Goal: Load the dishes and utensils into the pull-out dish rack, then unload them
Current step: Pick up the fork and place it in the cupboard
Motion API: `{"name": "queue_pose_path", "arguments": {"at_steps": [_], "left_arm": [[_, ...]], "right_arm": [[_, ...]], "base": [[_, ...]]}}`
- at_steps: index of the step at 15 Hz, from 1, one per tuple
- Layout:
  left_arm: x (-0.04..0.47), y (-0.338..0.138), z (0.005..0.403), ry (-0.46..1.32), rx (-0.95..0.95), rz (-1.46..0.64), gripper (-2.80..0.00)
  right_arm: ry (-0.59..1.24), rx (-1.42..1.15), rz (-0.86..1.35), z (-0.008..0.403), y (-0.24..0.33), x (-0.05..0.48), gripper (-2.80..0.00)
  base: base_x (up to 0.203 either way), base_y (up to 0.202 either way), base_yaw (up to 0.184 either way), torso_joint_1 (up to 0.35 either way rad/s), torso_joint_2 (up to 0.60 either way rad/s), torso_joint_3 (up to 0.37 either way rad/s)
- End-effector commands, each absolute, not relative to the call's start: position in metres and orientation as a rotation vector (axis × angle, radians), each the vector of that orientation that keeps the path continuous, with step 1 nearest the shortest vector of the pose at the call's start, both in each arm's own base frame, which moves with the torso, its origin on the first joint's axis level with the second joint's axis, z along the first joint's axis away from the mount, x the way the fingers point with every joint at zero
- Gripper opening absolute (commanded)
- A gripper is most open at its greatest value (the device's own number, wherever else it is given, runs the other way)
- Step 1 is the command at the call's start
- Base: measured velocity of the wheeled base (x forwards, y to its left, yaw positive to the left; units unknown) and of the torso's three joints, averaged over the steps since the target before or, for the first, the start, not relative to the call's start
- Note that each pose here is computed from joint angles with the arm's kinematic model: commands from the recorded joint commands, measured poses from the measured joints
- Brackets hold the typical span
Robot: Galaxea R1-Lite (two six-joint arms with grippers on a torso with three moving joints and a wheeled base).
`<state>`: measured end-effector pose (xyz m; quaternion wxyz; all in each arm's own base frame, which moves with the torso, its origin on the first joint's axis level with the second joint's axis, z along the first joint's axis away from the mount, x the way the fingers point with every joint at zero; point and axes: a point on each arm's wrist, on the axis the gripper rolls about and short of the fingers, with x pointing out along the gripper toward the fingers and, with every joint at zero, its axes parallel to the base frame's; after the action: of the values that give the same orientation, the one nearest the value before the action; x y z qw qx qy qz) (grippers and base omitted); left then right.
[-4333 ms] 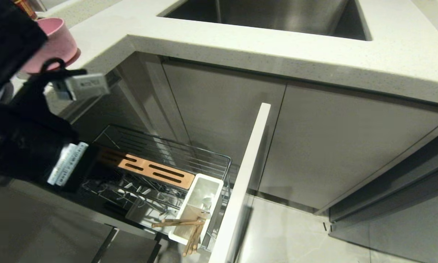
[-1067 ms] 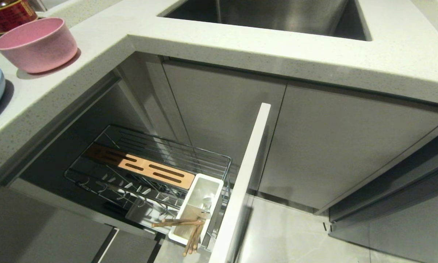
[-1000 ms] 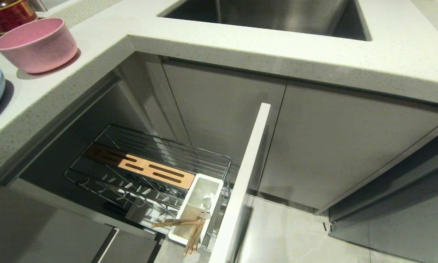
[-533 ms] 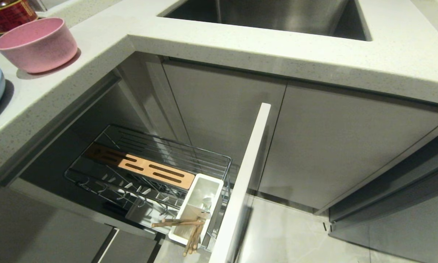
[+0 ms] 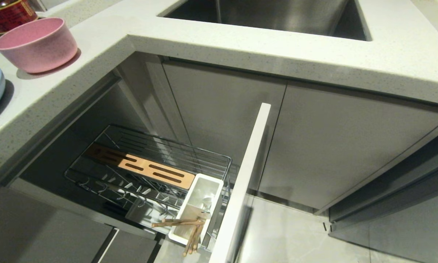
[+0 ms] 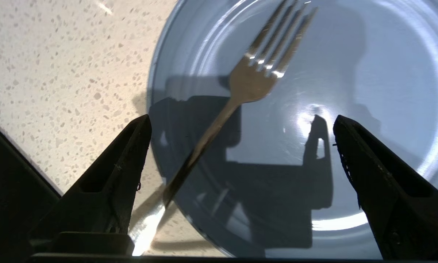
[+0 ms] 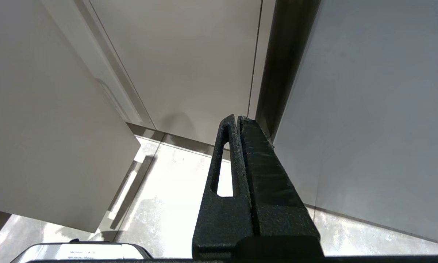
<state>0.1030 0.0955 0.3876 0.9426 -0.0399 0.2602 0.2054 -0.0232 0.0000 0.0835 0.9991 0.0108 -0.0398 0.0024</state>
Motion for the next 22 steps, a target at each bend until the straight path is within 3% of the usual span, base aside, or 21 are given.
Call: {"name": "queue_pose_path", "arguments": {"at_steps": [1, 20, 21, 22], "left_arm": [[0.109, 0.102, 0.383, 0.558, -0.100, 0.414, 0.00], [0.105, 0.086, 0.375, 0.645, -0.120, 0.280, 0.00], [0.106, 0.086, 0.374, 0.646, -0.122, 0.280, -2.80], [0.106, 0.086, 0.374, 0.648, -0.126, 0.284, -2.80]], "right_arm": [[-0.055, 0.023, 0.005, 0.076, 0.000, -0.021, -2.80], [-0.055, 0.022, 0.005, 0.076, 0.000, -0.021, -2.80], [-0.055, 0.022, 0.005, 0.076, 0.000, -0.021, -2.80], [-0.055, 0.022, 0.005, 0.076, 0.000, -0.021, -2.80]], "base": [[0.000, 0.000, 0.000, 0.000, 0.00, 0.000], [0.000, 0.000, 0.000, 0.000, 0.00, 0.000], [0.000, 0.000, 0.000, 0.000, 0.00, 0.000], [0.000, 0.000, 0.000, 0.000, 0.00, 0.000]]}}
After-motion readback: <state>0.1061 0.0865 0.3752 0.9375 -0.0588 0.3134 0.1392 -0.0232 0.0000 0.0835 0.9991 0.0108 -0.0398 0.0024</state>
